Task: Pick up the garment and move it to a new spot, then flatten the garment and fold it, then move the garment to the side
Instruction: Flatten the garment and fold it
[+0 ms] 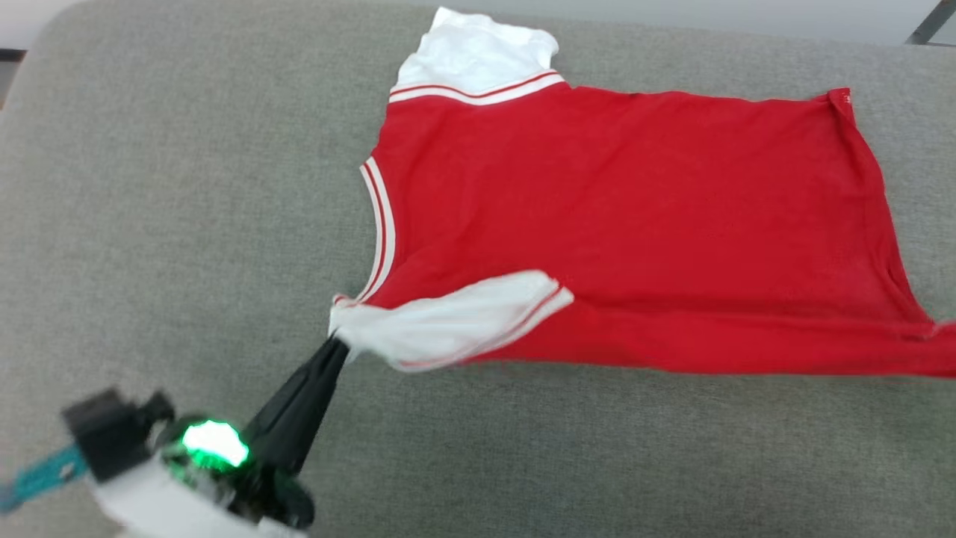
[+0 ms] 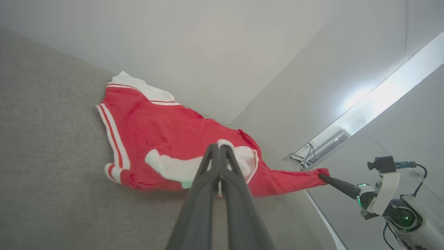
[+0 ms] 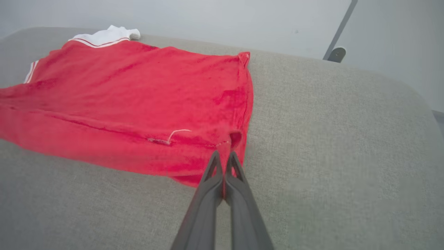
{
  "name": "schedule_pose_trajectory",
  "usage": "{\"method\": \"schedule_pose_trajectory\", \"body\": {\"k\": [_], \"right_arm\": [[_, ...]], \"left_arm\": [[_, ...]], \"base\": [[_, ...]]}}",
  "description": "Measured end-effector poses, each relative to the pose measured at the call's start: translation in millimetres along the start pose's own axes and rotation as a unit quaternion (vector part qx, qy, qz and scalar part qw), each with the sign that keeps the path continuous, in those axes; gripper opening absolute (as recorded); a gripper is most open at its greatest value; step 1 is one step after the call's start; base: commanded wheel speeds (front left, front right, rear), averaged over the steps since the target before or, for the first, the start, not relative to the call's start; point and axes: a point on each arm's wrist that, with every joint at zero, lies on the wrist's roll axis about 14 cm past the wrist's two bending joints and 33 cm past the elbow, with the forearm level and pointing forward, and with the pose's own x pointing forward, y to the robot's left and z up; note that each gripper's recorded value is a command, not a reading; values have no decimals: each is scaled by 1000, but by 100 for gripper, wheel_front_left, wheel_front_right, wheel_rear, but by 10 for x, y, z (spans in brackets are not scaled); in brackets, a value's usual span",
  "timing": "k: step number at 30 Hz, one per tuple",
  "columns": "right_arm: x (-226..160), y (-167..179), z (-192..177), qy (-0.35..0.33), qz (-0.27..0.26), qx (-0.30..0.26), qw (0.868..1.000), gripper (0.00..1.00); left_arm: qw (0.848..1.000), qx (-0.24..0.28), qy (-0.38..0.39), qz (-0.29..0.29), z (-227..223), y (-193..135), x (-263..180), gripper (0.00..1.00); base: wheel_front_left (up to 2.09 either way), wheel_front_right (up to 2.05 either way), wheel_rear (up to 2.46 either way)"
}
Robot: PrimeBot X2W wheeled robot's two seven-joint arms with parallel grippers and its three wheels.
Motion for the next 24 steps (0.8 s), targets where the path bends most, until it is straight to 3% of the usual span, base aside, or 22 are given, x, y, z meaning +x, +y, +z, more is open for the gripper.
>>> {"method": "schedule_pose_trajectory", "body": {"k": [8,14,21,24], "right_arm": [[549,-34,159,-2,9,-26,1000,0],[894,-67,-116,41,11,-6,999,0],[1077,-136,-570,87,0,18,996,0],[1127,-140,-641,87,-2,26,996,0]], "left_arm": [[1000,17,0,-16,88,138,540,0],[1000,4,8,15,-3,457,791,0],[992,50,74,88,-440,1085,719,0],[990,55,81,102,-538,1210,746,0]], "base": [[0,0,0],[0,0,0],[0,0,0],[0,0,0]]}}
